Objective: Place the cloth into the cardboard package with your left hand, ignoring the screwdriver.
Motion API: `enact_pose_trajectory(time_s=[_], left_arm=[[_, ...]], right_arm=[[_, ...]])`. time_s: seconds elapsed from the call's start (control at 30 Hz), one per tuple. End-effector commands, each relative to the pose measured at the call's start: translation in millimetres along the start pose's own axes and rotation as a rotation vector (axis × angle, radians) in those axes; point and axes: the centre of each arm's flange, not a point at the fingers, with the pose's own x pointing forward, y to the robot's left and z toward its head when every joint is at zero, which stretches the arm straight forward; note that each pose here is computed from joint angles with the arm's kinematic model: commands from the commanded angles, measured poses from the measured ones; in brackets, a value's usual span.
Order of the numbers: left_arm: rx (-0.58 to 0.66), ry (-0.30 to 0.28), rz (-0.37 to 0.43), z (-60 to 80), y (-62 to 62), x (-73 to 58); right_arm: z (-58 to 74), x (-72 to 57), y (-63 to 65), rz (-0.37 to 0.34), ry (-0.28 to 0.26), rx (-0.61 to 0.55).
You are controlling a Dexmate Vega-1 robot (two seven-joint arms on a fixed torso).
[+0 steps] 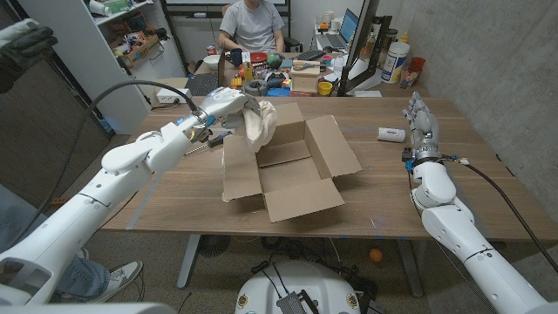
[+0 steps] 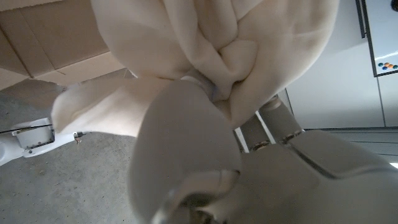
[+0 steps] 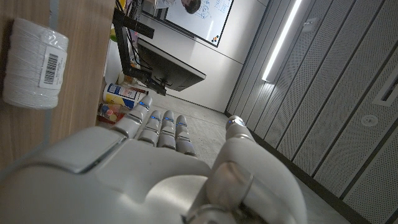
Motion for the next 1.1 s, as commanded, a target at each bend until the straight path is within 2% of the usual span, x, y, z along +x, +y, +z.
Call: enact_pose_trajectory(time_s=[0.03,0.23,0.4,0.63,0.83,1.1], left_arm=[[-0.047,-0.148,-0.032,28.4,-39.7,48.2],[-0.062,-0.2,-0.077,42.4,-48.2,60.5],[-0.077,-0.217,-0.139,49.2,-52.7,67.2],[-0.104,-0.221,-0.275,59.3,-57.4,77.2],[-0.111,-0.217,-0.361,67.4,-59.6,83.9],[-0.116,-0.158,-0.574,76.2,-68.1,95.2]], right_arm=[[1.3,-2.8,-8.0,-0.015,-0.003,-0.004],[-2.2,-0.6,-9.3,-0.015,0.005,0.0],[-4.6,1.8,-9.2,-0.015,0.008,0.004],[-6.3,5.4,-8.3,-0.015,0.012,0.006],[-7.6,7.4,-7.0,-0.013,0.011,0.009],[-8.5,8.3,-6.7,-0.014,0.01,0.011]])
